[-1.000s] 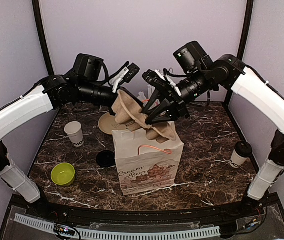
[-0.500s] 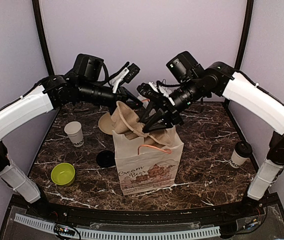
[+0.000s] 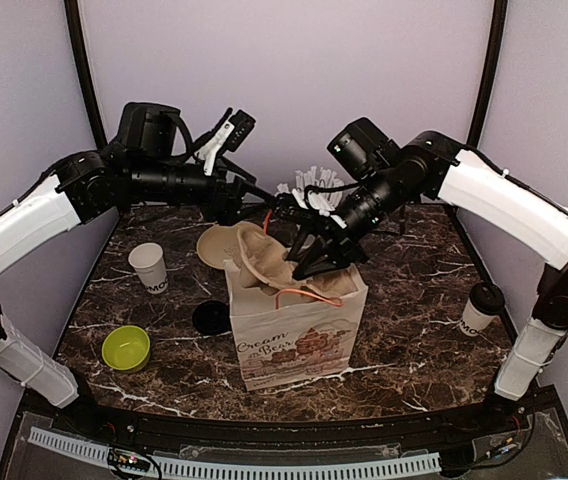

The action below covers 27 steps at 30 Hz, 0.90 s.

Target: Pack the takeout coffee

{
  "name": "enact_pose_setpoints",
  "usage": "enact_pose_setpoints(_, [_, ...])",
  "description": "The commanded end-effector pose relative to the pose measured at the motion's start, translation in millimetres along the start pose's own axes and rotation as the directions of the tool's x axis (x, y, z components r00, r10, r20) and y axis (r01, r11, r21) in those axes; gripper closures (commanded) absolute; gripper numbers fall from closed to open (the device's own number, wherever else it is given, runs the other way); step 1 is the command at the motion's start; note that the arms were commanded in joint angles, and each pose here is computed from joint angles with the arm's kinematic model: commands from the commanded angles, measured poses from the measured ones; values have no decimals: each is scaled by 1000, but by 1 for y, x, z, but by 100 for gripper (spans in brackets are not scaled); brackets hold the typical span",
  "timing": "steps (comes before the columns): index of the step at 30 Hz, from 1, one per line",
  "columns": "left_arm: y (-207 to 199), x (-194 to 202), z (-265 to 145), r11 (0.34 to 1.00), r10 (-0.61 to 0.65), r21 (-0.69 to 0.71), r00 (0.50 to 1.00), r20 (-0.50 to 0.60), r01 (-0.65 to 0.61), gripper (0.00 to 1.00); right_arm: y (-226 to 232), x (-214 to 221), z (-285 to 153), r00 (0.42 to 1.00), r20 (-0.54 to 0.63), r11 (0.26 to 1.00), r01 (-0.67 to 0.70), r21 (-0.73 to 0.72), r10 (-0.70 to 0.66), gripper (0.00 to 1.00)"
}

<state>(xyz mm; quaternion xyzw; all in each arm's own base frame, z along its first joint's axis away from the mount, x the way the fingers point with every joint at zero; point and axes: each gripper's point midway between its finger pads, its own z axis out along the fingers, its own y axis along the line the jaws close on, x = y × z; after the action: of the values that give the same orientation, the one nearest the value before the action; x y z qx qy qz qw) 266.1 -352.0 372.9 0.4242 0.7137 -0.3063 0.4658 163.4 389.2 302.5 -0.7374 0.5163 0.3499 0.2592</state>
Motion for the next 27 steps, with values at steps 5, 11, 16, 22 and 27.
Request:
enact_pose_setpoints(5, [11, -30, -61, 986, 45, -165, 985, 167, -17, 23, -2, 28, 7, 990, -127, 997, -62, 46, 68, 75])
enact_pose_setpoints(11, [11, -27, -76, 981, 50, -192, 980, 194, -12, 22, -7, 45, 19, 969, -228, 992, -67, 110, 91, 75])
enact_pose_setpoints(16, [13, -22, -79, 978, 51, -208, 979, 197, -9, 22, -3, 59, 31, 944, -313, 990, -71, 119, 105, 76])
enact_pose_setpoints(22, [13, -20, -87, 975, 56, -224, 978, 202, -9, 22, 5, 77, 38, 905, -406, 989, -86, 116, 127, 76])
enact_pose_setpoints(27, [14, -17, -91, 972, 59, -236, 977, 203, -9, 21, 16, 98, 35, 872, -469, 989, -94, 118, 139, 77])
